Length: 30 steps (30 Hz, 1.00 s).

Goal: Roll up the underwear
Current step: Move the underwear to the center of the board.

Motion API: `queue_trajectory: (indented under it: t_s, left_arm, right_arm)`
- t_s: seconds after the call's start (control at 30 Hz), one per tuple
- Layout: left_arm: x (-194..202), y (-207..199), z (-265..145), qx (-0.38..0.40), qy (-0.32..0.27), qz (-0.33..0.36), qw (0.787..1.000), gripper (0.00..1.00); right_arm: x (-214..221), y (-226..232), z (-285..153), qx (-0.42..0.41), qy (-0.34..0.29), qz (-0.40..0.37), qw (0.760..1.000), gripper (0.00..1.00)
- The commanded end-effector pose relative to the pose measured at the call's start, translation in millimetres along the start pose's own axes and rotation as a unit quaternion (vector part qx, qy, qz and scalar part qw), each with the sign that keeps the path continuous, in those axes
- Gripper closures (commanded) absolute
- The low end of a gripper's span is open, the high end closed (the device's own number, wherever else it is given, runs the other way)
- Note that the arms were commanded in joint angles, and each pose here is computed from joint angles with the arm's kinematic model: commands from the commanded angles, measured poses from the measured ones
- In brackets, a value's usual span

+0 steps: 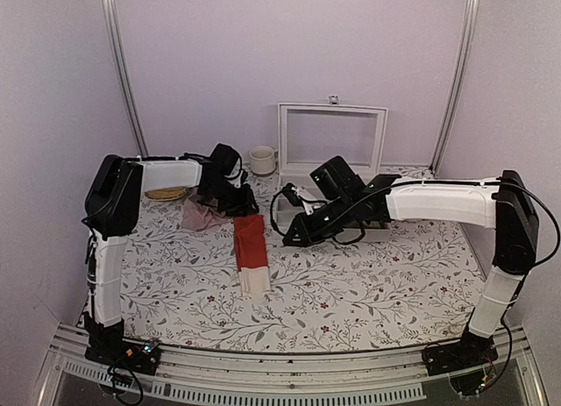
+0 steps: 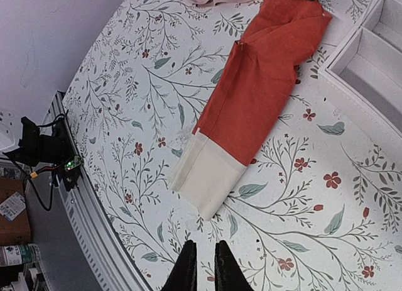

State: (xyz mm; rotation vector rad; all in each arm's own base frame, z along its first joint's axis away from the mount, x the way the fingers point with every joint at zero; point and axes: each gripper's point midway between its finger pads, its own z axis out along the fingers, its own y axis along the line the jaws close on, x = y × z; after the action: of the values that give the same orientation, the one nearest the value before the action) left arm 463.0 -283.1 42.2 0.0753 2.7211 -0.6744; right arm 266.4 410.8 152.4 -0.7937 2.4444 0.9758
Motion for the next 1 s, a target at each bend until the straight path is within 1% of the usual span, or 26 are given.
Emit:
queue_trajectory:
  t_s: [0.0,0.03,0.1,0.13,0.17,0.2,0.23,0.27,0.3,0.33,0.37,0.43,0.53,0.63,0.67,0.73,0.8,0.87,0.9,0.97]
  left_arm:
    - [-27,-32,-59,0.048,-0.057,-0.006,0.997,0.55]
    - [-29,-34,-64,0.053,-0.064,-0.009,0.996,0.54]
    - [-35,-43,-82,0.065,-0.086,-0.006,0.994,0.45]
    - [-36,-46,-89,0.067,-0.093,-0.006,0.993,0.42]
    - [-37,-44,-90,0.063,-0.097,-0.006,0.993,0.39]
    - [-43,-52,-110,0.069,-0.119,0.0,0.991,0.36]
    - [-45,-54,-116,0.071,-0.127,0.003,0.989,0.33]
    - [-47,-55,-123,0.069,-0.136,0.005,0.988,0.26]
    - [-50,-53,-128,0.061,-0.147,0.004,0.987,0.18]
    - [-52,-52,-133,0.056,-0.154,0.004,0.986,0.06]
    - [-54,-52,-137,0.052,-0.163,0.005,0.985,0.01]
    - [-59,-47,-145,0.039,-0.179,0.002,0.983,0.0]
    - [-64,-30,-149,-0.004,-0.194,-0.022,0.981,0.0]
    - [-65,-22,-151,-0.017,-0.206,-0.023,0.978,0.0]
    - [-65,-17,-152,-0.024,-0.209,-0.032,0.977,0.0]
    - [-63,4,-153,-0.055,-0.208,-0.078,0.973,0.0]
    - [-62,13,-151,-0.049,-0.199,-0.086,0.975,0.0]
    - [-59,16,-148,-0.023,-0.185,-0.087,0.979,0.0]
    - [-58,16,-149,-0.009,-0.187,-0.086,0.979,0.0]
    - [-58,21,-156,-0.008,-0.204,-0.091,0.975,0.0]
  right_arm:
    - [26,-9,35,-0.014,0.042,-0.014,0.999,0.89]
    - [28,-9,38,-0.015,0.045,-0.016,0.999,0.89]
    - [32,-10,43,-0.017,0.051,-0.021,0.998,0.89]
    - [34,-11,46,-0.016,0.055,-0.021,0.998,0.89]
    - [36,-12,49,-0.016,0.059,-0.022,0.998,0.89]
    - [38,-13,51,-0.015,0.062,-0.023,0.998,0.89]
    - [40,-15,54,-0.013,0.067,-0.024,0.997,0.89]
    - [43,-16,57,-0.012,0.071,-0.025,0.997,0.89]
    - [46,-18,59,-0.011,0.075,-0.025,0.997,0.89]
    - [46,-19,61,-0.009,0.076,-0.026,0.997,0.89]
    - [46,-20,61,-0.007,0.076,-0.027,0.997,0.89]
    - [44,-22,61,-0.001,0.074,-0.029,0.997,0.89]
    - [39,-22,59,0.006,0.068,-0.036,0.997,0.89]
    - [34,-19,57,0.006,0.063,-0.039,0.997,0.89]
    - [34,-20,57,0.007,0.063,-0.04,0.997,0.89]
    - [34,-22,58,0.01,0.063,-0.041,0.997,0.89]
    - [36,-22,59,0.01,0.067,-0.042,0.997,0.89]
    - [41,-24,63,0.009,0.072,-0.041,0.997,0.89]
    - [44,-25,64,0.009,0.074,-0.041,0.996,0.89]
    - [52,-28,71,0.01,0.085,-0.041,0.995,0.89]
